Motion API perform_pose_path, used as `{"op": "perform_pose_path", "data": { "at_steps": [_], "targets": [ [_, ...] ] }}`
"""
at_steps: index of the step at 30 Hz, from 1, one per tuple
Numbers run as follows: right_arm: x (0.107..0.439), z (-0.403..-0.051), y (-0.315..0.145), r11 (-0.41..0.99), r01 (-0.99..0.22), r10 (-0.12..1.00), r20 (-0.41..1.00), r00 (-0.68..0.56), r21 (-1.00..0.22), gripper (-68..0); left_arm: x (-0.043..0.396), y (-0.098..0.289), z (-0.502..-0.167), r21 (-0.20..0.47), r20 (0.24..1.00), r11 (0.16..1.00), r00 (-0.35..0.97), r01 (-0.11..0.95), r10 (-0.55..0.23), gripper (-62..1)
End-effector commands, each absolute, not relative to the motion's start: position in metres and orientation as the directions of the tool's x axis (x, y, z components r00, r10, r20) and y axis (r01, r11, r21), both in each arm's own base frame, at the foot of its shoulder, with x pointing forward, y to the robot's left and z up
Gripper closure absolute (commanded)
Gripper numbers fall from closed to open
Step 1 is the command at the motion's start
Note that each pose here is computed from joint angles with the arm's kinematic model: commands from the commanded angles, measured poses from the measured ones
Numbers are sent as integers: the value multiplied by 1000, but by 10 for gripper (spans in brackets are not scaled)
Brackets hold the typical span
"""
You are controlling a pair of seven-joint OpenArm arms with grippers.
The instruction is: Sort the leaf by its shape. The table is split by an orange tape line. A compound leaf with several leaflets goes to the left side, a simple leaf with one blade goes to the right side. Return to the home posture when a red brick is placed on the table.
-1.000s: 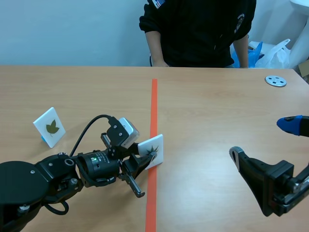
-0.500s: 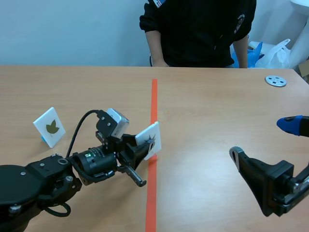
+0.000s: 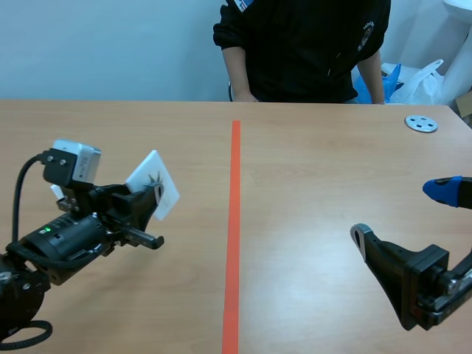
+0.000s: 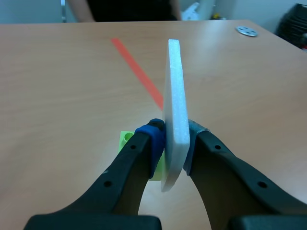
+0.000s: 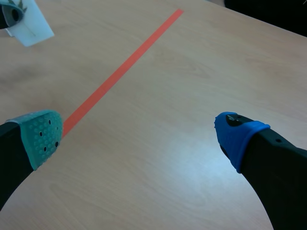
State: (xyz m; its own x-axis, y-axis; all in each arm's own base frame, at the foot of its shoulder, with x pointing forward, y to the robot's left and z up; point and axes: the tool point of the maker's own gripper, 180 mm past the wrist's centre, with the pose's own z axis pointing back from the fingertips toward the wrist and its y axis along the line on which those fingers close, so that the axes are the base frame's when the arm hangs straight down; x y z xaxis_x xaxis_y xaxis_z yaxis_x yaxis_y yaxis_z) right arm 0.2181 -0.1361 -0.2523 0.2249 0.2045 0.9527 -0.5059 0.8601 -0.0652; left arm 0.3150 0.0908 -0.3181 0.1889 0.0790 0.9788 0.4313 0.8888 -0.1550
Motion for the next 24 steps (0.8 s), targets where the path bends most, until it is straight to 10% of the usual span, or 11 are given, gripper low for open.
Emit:
{"op": "perform_pose_path", "data": {
  "at_steps": [1,24],
  "targets": [
    [224,-244,-139,864,-499,194,961,195,-73,-679,315,100,-320,-152,979,905,189,396,81,-70],
    [224,-244,-139,864,-499,193,962,195,-73,-679,314,225,-355,-96,976,995,192,-39,101,-70]
  ]
}}
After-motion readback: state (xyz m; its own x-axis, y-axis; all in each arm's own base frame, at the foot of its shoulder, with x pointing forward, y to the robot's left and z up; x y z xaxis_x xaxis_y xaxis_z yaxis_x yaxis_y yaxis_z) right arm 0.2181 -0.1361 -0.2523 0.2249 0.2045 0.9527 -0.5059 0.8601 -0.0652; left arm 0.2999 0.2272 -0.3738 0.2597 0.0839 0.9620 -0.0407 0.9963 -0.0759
